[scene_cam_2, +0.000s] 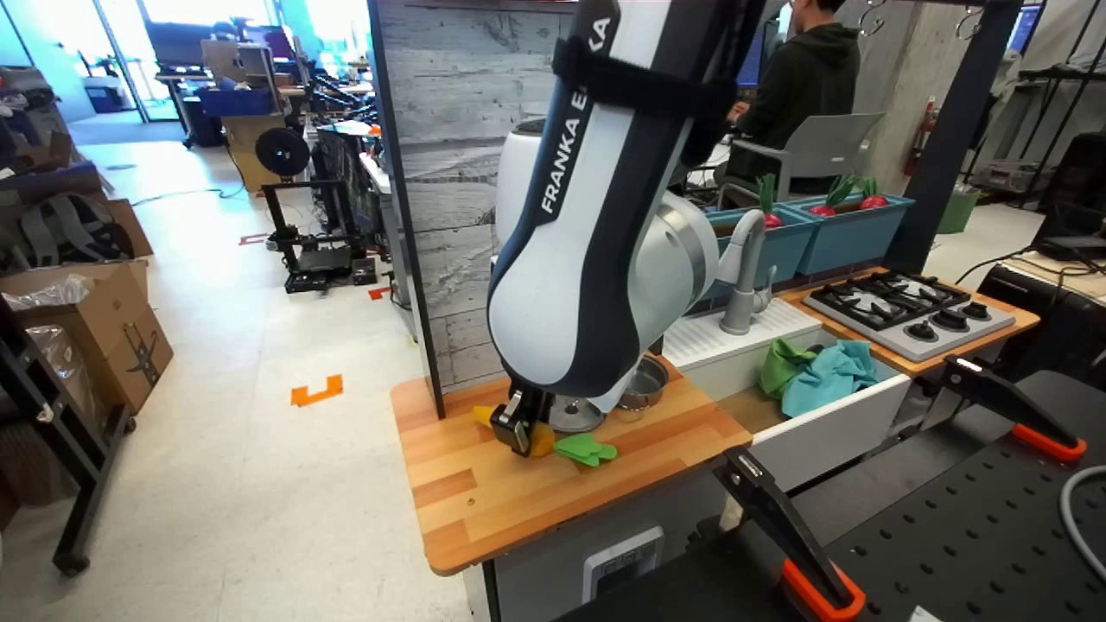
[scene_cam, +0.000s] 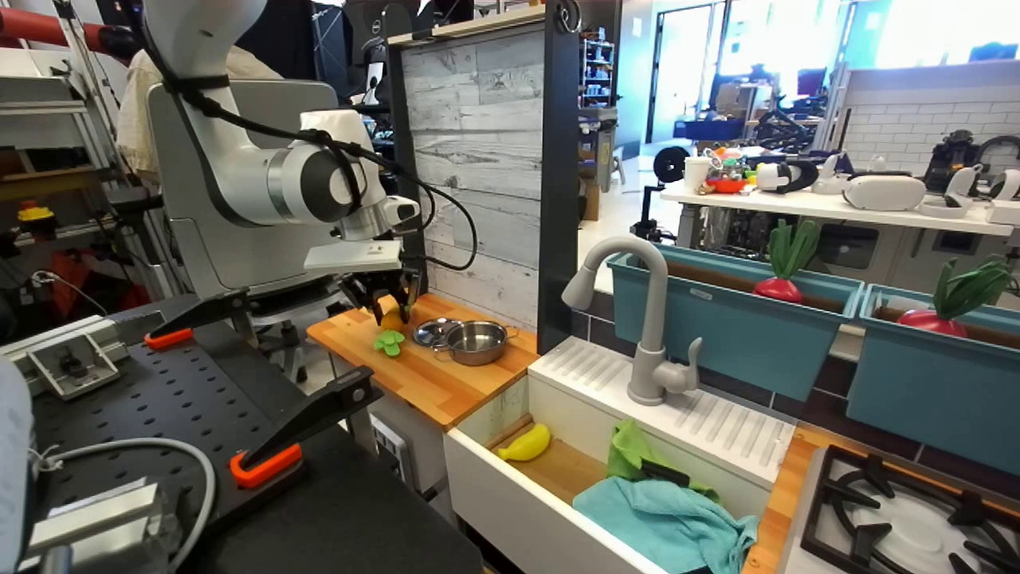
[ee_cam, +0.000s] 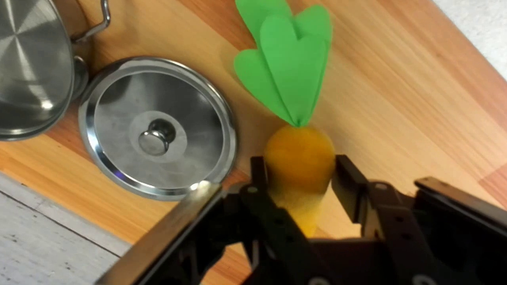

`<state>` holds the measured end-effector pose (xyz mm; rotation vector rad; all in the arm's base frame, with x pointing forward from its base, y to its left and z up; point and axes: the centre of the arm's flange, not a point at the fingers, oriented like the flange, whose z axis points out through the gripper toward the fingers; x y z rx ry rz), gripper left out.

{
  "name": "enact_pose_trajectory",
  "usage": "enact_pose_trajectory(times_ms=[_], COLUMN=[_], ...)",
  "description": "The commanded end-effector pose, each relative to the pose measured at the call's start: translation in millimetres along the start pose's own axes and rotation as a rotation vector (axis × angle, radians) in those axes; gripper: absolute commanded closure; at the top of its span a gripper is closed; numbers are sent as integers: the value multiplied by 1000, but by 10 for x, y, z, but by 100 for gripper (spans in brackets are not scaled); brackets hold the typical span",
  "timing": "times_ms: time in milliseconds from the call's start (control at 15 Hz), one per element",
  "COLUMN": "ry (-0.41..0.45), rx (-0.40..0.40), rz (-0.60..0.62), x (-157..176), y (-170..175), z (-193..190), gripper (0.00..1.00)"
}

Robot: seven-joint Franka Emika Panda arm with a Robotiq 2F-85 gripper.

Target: Remove the carrot plush toy from the silver pot

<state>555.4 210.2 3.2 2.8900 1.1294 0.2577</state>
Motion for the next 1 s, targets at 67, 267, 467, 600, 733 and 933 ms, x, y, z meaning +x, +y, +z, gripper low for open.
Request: enact_pose_trajectory(times_ms=[67,267,467,600,733,933], ry=[0,15,48,40,36,35], rx=[-12,-8,-23,-4,-2,-3], rz=[-9,-13,-34,-23,-28,-28], x=[47,-35,-169,-57,-88,-97], y=[3,-75,-213,-128,-163,-160], z=[-5,-153,-333,-134,-181,-198], gripper=[13,0,0,0,0,0])
